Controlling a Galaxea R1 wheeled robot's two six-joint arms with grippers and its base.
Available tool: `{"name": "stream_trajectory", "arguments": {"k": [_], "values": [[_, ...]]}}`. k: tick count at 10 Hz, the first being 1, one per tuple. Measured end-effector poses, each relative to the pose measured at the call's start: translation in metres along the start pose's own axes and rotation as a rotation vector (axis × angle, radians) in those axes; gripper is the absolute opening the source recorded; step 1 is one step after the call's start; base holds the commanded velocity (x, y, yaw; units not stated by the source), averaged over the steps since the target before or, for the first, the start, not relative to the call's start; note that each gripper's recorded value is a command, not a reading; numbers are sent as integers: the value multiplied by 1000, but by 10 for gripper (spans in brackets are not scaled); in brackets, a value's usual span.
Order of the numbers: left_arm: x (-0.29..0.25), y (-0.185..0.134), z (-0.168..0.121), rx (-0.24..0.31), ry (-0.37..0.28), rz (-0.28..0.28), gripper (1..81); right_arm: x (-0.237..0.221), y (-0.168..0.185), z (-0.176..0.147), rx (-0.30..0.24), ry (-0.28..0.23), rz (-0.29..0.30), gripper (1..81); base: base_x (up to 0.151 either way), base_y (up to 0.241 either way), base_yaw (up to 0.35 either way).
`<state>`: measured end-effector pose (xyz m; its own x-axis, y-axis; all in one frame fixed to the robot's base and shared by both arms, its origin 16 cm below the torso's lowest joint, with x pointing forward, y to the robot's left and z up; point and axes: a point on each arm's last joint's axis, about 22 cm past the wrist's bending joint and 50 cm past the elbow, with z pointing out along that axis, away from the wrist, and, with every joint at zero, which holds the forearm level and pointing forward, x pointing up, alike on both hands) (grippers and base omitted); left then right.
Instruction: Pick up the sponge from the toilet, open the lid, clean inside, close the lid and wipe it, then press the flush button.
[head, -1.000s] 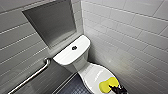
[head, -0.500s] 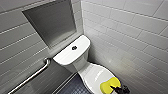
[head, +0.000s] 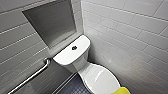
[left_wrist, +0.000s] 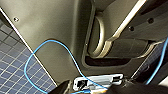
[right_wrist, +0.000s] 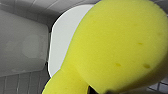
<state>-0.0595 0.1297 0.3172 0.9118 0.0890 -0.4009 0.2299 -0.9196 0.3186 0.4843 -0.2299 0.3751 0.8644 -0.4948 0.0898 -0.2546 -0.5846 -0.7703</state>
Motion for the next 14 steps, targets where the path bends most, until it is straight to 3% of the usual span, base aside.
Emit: {"name": "stream_trajectory", "arguments": {"k": [3, 6, 11, 14], "values": [[16, 0, -4, -23, 18, 8, 811, -54, 56, -53, -106, -62, 42, 10, 0, 0, 0], [24, 16, -13, -98, 29, 15, 811, -100, 93, -101, -185, -107, 78, 10, 0, 0, 0], [81, 29, -43, -198, 96, 53, 811, -187, 137, -173, -292, -207, 116, 10, 0, 0, 0], [117, 44, -65, -255, 136, 81, 811, -242, 154, -202, -330, -263, 114, 10, 0, 0, 0]]}}
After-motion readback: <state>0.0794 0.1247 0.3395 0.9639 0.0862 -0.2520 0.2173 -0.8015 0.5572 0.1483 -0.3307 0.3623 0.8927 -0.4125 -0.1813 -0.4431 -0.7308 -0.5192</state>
